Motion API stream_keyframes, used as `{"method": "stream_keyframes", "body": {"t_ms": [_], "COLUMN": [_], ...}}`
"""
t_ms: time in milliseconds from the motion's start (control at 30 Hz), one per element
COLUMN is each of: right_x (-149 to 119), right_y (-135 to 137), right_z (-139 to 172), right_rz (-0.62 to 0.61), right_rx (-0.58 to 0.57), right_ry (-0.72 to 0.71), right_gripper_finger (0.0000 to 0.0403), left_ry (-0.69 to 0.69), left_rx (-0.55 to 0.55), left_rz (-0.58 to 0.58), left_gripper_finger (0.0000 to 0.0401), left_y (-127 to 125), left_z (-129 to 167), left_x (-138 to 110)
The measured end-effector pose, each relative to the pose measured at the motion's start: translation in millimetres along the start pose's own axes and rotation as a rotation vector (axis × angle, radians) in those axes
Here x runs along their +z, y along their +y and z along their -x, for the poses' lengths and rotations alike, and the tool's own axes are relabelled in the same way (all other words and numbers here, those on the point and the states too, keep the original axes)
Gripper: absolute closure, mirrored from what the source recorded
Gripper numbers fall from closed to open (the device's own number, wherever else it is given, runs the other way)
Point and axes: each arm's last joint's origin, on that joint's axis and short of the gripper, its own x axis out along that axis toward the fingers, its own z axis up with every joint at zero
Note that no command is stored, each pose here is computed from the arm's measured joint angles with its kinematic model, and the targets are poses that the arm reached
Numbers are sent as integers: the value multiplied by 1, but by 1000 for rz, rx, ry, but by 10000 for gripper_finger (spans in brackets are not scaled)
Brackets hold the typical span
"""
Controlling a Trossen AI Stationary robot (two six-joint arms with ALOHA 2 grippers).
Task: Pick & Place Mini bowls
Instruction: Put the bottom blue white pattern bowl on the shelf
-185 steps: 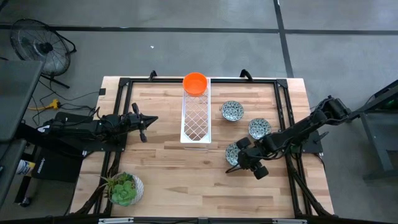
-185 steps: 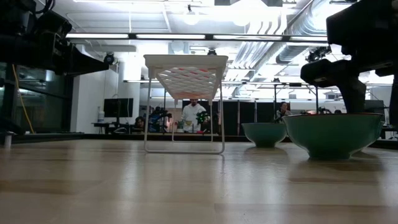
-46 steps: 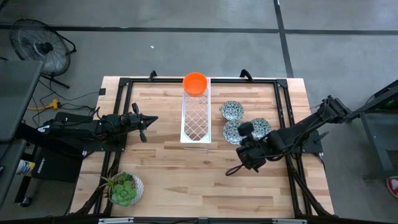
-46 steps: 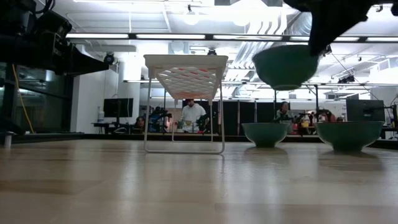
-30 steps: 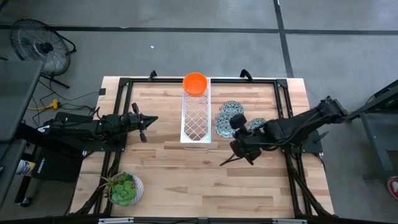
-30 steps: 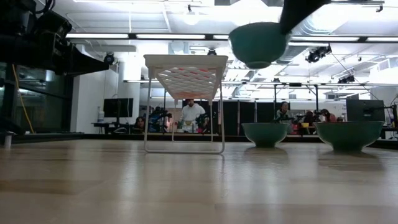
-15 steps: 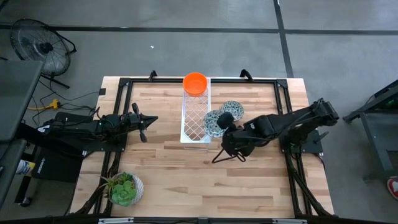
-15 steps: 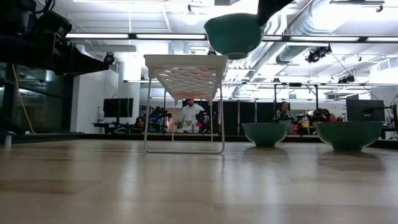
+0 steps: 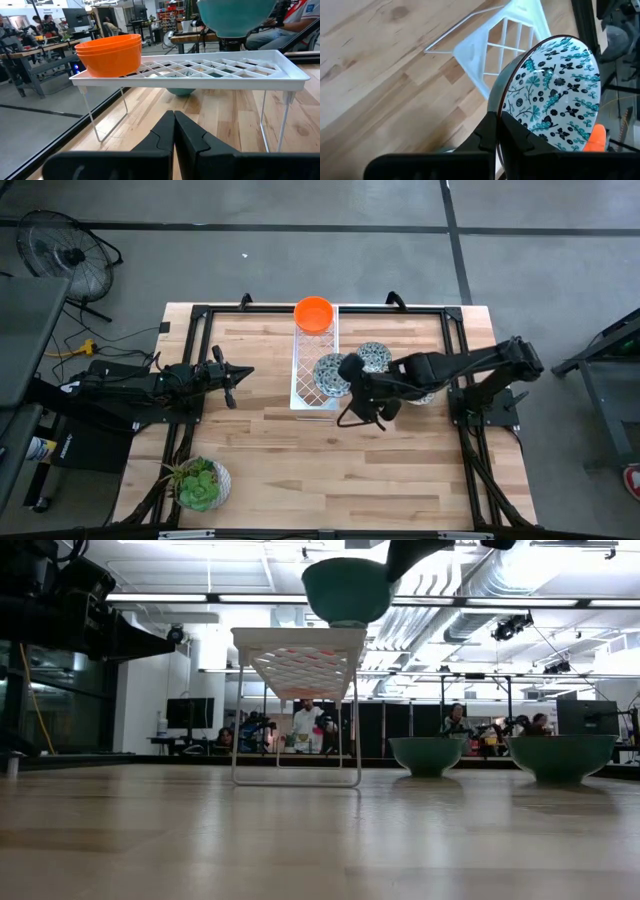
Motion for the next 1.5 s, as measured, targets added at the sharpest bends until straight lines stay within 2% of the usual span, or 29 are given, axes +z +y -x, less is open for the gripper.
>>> {"method": "stream_keyframes", "body": {"t_ms": [167,533,700,1500], "right_x": [-6,-1,2,-6], "right_y": [-5,-14,-17,-32], "right_z": [-3,-6,-17,-41], "right_rz": [16,74,101,73], "right_rx": [38,-8,-8,-23], "right_ry": [-37,-120,-134,-133], "right_gripper_finger": [403,403,403,403], "left_ry": [0,0,0,0], "left_rx": [0,0,0,0], "left_rz": [0,0,0,0], "left_gripper_finger": [400,400,400,400], "left_y": [0,0,0,0], "left_z": [0,0,0,0], "left_x": [0,0,0,0]}}
